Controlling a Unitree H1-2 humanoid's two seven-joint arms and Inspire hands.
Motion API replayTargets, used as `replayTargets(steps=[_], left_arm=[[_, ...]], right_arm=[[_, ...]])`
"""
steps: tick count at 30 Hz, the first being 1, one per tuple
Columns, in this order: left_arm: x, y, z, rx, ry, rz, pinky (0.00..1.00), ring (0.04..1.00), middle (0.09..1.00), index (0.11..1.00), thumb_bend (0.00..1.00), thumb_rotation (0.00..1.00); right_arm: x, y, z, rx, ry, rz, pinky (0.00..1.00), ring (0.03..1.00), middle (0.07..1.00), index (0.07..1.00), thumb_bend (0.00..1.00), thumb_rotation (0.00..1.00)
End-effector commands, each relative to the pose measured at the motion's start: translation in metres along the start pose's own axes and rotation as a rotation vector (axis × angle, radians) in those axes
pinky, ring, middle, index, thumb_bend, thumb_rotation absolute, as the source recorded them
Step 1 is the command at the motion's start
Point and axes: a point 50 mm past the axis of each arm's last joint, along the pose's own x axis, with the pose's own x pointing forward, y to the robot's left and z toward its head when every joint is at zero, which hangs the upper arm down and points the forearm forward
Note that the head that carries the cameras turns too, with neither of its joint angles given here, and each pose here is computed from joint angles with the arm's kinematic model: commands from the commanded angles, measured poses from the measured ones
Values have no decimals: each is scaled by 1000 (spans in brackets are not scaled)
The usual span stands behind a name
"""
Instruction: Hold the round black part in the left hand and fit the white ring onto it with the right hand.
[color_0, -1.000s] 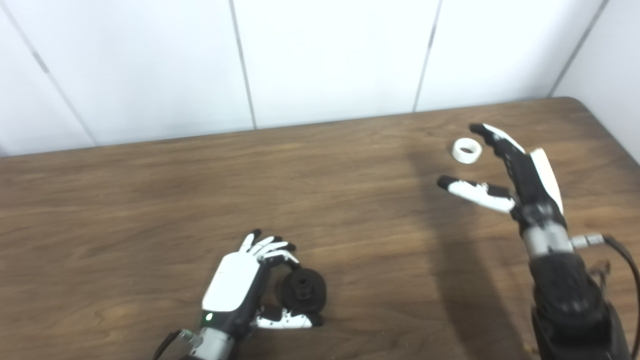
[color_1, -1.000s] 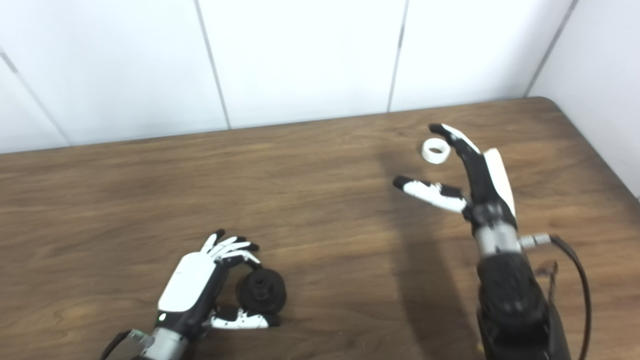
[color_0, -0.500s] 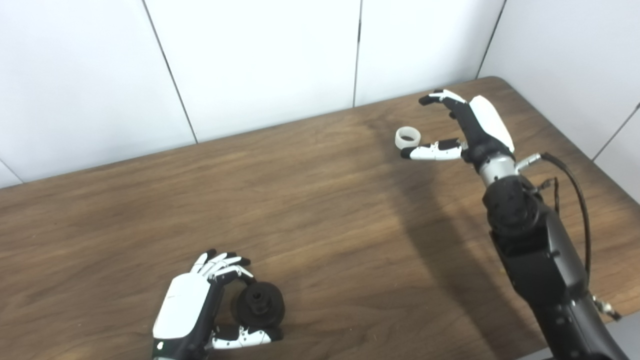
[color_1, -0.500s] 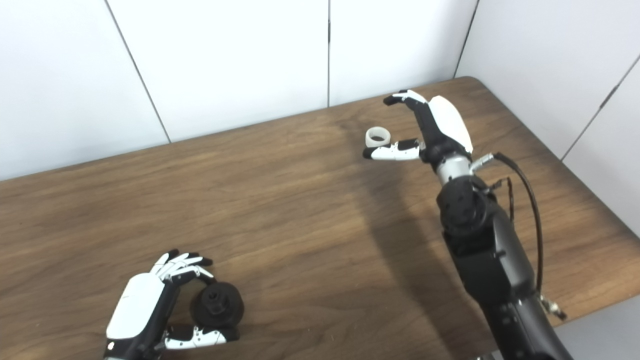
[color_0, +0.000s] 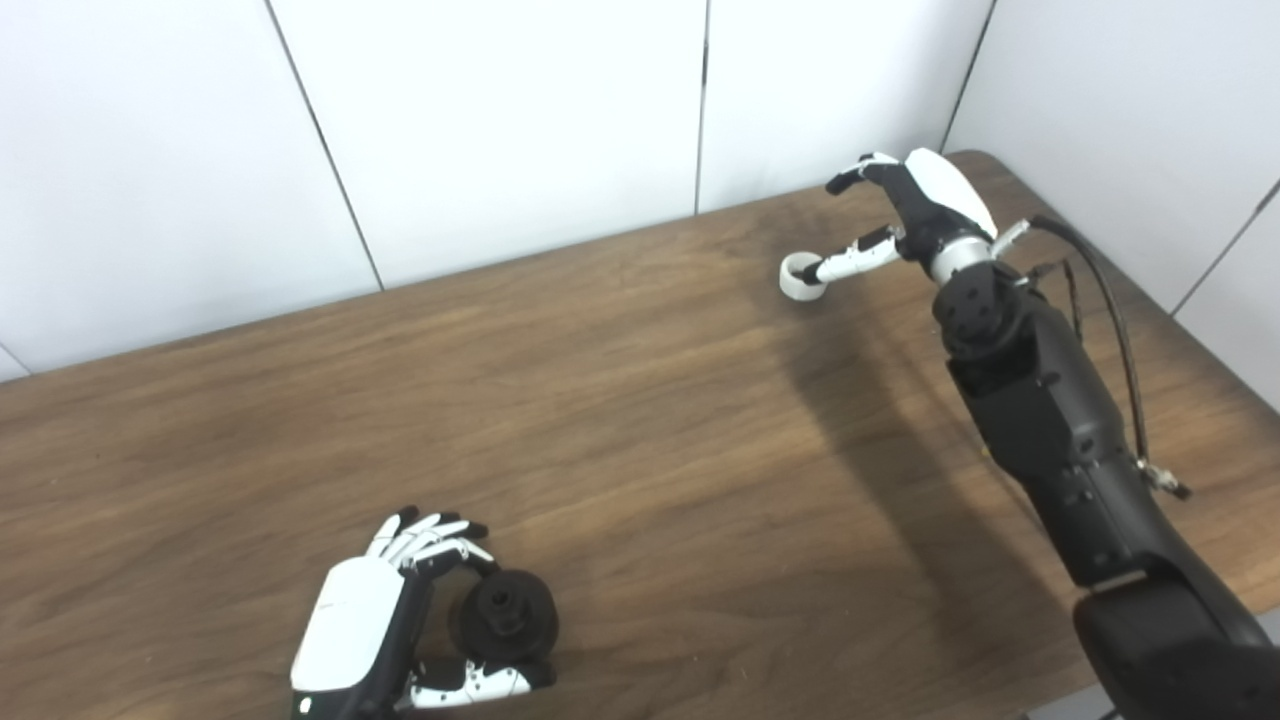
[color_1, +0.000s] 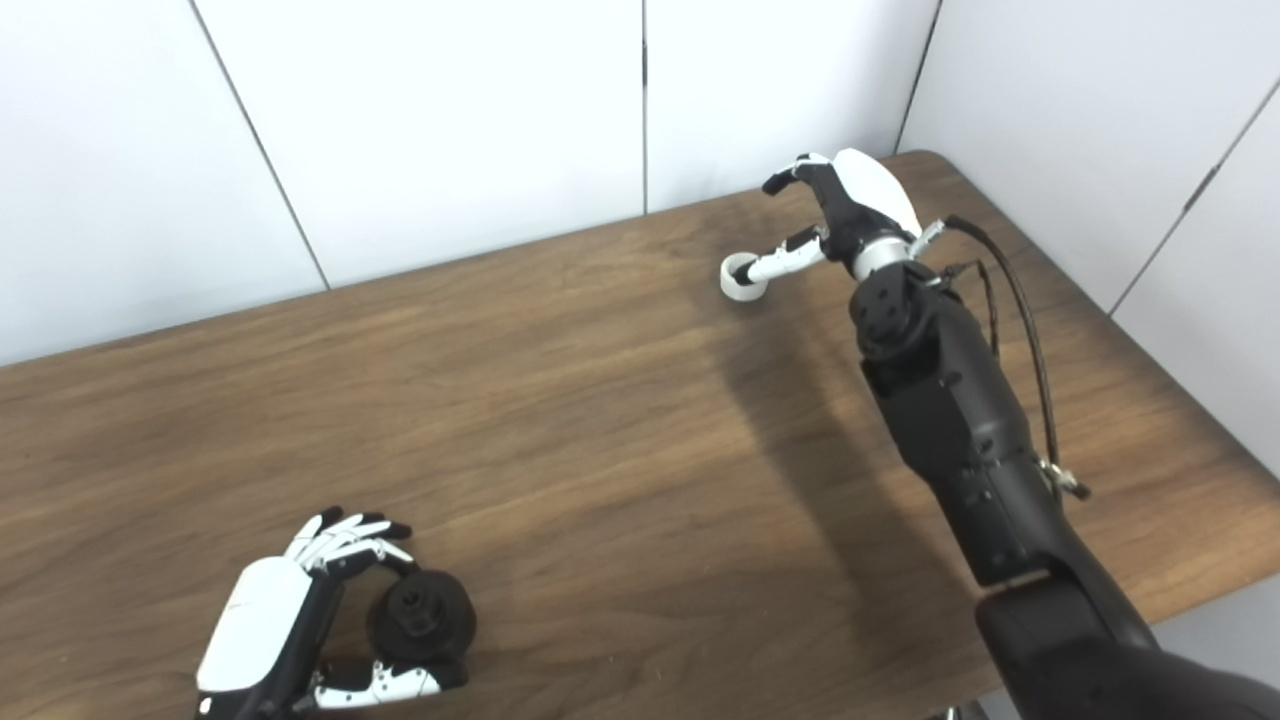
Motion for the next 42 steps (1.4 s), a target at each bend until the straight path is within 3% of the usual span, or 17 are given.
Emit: replayTargets(steps=[1, 16, 27, 42], left_arm=[[-5, 3, -4, 25, 18, -23, 957, 842, 776, 484, 522, 47], [-7, 3, -3, 13, 8, -12, 949, 836, 767, 484, 522, 47], [-6, 5, -2, 10, 23, -16, 957, 839, 769, 484, 522, 47], [-5, 4, -2, 4, 22, -9, 958, 837, 767, 484, 522, 47]], right_arm=[[13, -23, 18, -29, -33, -47, 999, 969, 941, 739, 862, 236], [39, -15, 25, -181, 12, 72, 1000, 1000, 1000, 750, 924, 259], [38, -4, 16, -237, 19, 81, 1000, 1000, 1000, 731, 929, 245], [37, -7, 6, -286, 16, 61, 1000, 1000, 987, 699, 911, 250]])
